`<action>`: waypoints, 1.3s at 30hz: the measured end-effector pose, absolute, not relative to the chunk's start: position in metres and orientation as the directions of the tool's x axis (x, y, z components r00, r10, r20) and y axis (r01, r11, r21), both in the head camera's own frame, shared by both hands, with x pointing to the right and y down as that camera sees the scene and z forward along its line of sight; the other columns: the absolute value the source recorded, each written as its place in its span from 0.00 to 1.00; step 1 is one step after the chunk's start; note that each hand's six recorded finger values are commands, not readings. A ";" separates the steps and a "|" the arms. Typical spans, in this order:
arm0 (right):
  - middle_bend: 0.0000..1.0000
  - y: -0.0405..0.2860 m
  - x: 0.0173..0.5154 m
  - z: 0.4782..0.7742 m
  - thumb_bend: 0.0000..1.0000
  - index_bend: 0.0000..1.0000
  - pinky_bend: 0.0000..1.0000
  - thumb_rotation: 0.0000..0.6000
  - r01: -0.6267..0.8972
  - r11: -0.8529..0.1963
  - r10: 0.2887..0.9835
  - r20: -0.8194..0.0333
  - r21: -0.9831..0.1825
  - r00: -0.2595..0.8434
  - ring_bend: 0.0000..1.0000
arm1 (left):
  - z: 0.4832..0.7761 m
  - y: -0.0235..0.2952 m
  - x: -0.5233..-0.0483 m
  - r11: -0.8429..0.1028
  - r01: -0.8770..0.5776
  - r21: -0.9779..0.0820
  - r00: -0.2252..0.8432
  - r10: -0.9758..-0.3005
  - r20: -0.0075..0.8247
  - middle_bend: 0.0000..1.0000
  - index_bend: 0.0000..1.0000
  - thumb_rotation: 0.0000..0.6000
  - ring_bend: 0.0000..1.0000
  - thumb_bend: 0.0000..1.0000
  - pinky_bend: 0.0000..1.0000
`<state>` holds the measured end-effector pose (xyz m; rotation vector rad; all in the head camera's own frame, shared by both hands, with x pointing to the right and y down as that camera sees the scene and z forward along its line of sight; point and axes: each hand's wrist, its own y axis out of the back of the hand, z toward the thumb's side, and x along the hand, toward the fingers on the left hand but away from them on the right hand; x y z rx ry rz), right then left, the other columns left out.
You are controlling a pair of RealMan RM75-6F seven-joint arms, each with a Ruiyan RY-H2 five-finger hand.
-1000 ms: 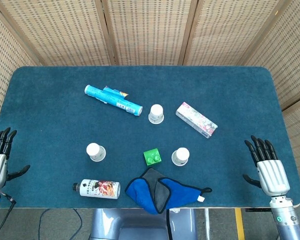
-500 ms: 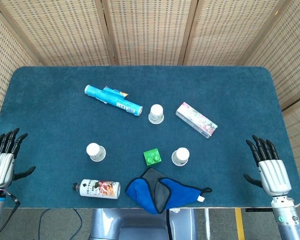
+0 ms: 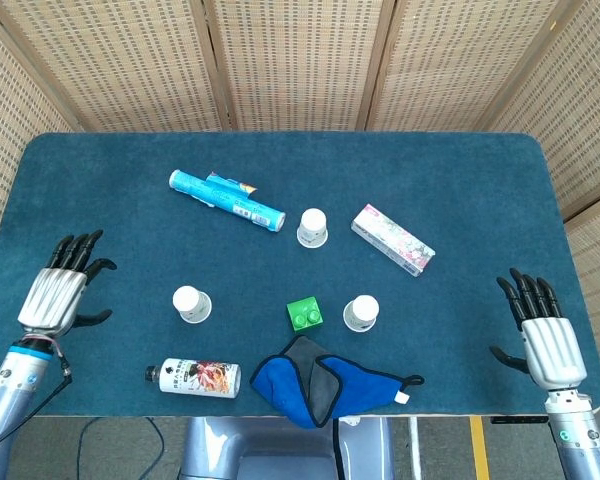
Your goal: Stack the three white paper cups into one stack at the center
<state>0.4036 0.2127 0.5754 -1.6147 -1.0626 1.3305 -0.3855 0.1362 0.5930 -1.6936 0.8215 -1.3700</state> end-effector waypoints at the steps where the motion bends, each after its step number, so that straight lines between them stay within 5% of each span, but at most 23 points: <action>1: 0.00 0.212 0.404 0.575 0.06 0.04 0.00 1.00 0.127 -0.352 0.935 -0.340 -0.927 0.105 0.00 | 0.596 0.133 -0.381 -0.487 0.009 -0.873 0.215 -0.852 0.477 0.00 0.31 1.00 0.00 0.10 0.01; 11: 0.00 0.211 0.406 0.575 0.06 0.04 0.00 1.00 0.139 -0.349 0.936 -0.338 -0.927 0.099 0.00 | 0.625 0.115 -0.332 -0.569 0.116 -0.814 0.298 -0.761 0.576 0.00 0.29 1.00 0.00 0.10 0.01; 39: 0.00 0.207 0.412 0.571 0.06 0.04 0.00 1.00 0.178 -0.346 0.938 -0.335 -0.921 0.090 0.00 | 0.676 0.125 -0.281 -0.619 0.211 -0.756 0.305 -0.693 0.653 0.00 0.41 1.00 0.00 0.13 0.02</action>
